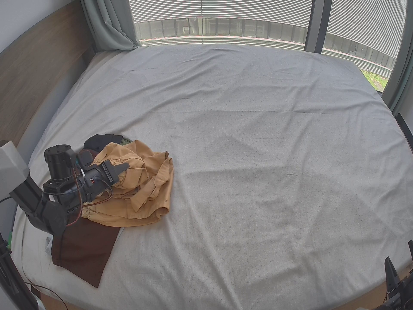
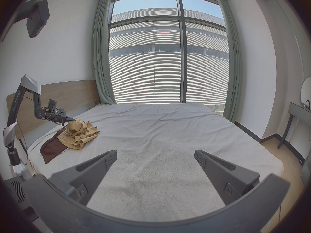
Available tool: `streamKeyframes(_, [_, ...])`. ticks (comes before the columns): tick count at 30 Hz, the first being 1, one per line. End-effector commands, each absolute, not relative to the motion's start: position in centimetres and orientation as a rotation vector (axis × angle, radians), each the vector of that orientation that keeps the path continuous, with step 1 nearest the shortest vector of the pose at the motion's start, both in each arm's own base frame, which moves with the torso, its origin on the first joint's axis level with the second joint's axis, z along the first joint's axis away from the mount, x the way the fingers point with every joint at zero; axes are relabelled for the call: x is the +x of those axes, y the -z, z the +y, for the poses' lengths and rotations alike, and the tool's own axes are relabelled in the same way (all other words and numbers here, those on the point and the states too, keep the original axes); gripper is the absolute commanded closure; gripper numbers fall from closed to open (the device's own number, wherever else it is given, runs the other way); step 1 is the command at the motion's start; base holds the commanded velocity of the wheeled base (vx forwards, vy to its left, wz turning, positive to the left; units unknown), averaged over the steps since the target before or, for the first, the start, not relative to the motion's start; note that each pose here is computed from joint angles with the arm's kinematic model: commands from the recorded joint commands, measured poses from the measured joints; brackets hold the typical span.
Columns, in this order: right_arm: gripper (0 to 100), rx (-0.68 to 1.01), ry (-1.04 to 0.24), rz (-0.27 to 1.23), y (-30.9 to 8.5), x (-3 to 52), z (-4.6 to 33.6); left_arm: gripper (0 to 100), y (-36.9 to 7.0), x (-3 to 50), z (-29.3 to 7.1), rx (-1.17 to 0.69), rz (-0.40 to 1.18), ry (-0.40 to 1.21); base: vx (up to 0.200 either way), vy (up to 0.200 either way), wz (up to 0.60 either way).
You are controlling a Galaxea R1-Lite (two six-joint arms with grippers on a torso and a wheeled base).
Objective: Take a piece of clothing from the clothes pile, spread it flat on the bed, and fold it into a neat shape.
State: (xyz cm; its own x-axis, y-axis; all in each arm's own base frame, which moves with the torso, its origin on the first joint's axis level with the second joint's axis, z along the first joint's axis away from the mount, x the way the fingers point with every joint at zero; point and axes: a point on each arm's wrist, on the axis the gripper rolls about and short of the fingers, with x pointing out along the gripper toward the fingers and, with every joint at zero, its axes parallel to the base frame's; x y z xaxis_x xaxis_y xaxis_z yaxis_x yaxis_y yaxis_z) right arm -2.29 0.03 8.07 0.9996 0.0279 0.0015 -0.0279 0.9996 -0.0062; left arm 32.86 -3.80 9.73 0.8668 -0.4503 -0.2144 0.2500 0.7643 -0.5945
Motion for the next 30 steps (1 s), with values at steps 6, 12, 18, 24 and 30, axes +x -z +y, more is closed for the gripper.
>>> streamKeyframes(6, [0,-0.005,-0.029,0.000,-7.5,-2.3,0.0,100,-10.3,28.6,-3.2,-0.582,0.292,0.458,0.000,0.000,0.00])
streamKeyframes(12, [0,-0.005,-0.029,0.000,-7.5,-2.3,0.0,100,-9.5,26.6,-2.4,-0.579,0.271,0.517,0.000,0.000,0.00])
streamKeyframes(18, [0,-0.003,-0.029,0.000,-7.5,-2.3,0.0,100,-9.7,25.8,-1.5,-0.566,0.247,0.568,0.000,0.000,0.00])
streamKeyframes(24, [0,-0.006,-0.028,0.000,-7.5,-2.3,0.0,100,-10.1,25.1,-1.4,-0.562,0.243,0.576,0.000,0.000,0.00])
streamKeyframes(30, [0,-0.005,-0.029,0.000,-7.5,-2.3,0.0,100,-10.3,24.3,-1.7,-0.519,0.235,0.596,0.000,0.000,0.00])
